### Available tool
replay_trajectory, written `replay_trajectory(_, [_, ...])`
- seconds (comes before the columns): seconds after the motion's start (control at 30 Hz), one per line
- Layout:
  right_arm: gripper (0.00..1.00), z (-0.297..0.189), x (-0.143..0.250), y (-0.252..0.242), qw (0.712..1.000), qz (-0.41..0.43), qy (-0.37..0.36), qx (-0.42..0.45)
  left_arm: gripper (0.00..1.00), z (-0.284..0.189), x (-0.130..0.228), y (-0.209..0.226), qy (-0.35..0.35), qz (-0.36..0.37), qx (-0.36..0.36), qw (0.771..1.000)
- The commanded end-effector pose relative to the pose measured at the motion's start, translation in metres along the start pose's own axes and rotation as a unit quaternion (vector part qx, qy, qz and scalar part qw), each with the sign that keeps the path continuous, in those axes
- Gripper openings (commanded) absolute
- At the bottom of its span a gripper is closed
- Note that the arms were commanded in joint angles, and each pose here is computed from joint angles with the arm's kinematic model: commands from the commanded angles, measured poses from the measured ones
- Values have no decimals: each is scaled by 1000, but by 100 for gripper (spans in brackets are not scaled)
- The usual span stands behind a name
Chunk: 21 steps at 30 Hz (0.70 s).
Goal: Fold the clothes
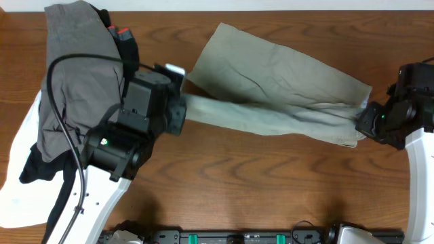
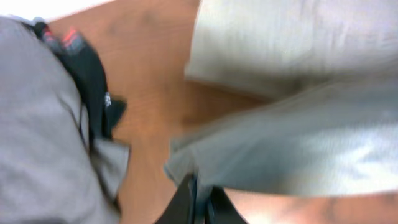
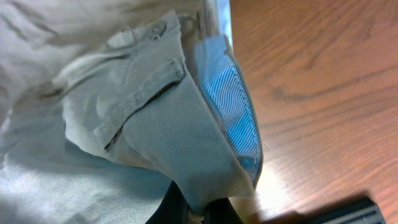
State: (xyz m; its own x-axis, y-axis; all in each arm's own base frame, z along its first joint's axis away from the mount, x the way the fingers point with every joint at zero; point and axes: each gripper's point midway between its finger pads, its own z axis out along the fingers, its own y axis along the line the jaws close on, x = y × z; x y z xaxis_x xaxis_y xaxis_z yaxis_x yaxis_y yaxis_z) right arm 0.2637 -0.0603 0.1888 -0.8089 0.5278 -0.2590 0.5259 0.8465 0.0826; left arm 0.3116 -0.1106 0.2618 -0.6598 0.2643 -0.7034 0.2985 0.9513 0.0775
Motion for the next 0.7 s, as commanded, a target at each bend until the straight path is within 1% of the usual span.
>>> replay_trajectory(0.0, [1,-3,-6,3,1000,22,-9,-17,6,11,-16,5,-19,-9,-15,1000])
replay_trajectory(0.17, [1,-23,-5,10,999,11,-15,-41,6,6,-35,6,-58,-15,-14,998])
replay_trajectory(0.33, [1,-50,5,11,998,-12,-17,-53,6,-13,-38,8,-77,-17,-14,997])
replay_trajectory(0.47, [1,-55,15,5,999,-15,-5,-42,6,-19,-39,9,-85,-18,-14,996])
replay_trajectory(0.57, [1,-48,16,2,999,-14,1,-31,6,-9,-40,7,-79,-18,-13,997])
replay_trajectory(0.67, [1,-36,15,2,1000,-6,12,-28,6,14,-36,4,-53,-14,-14,998])
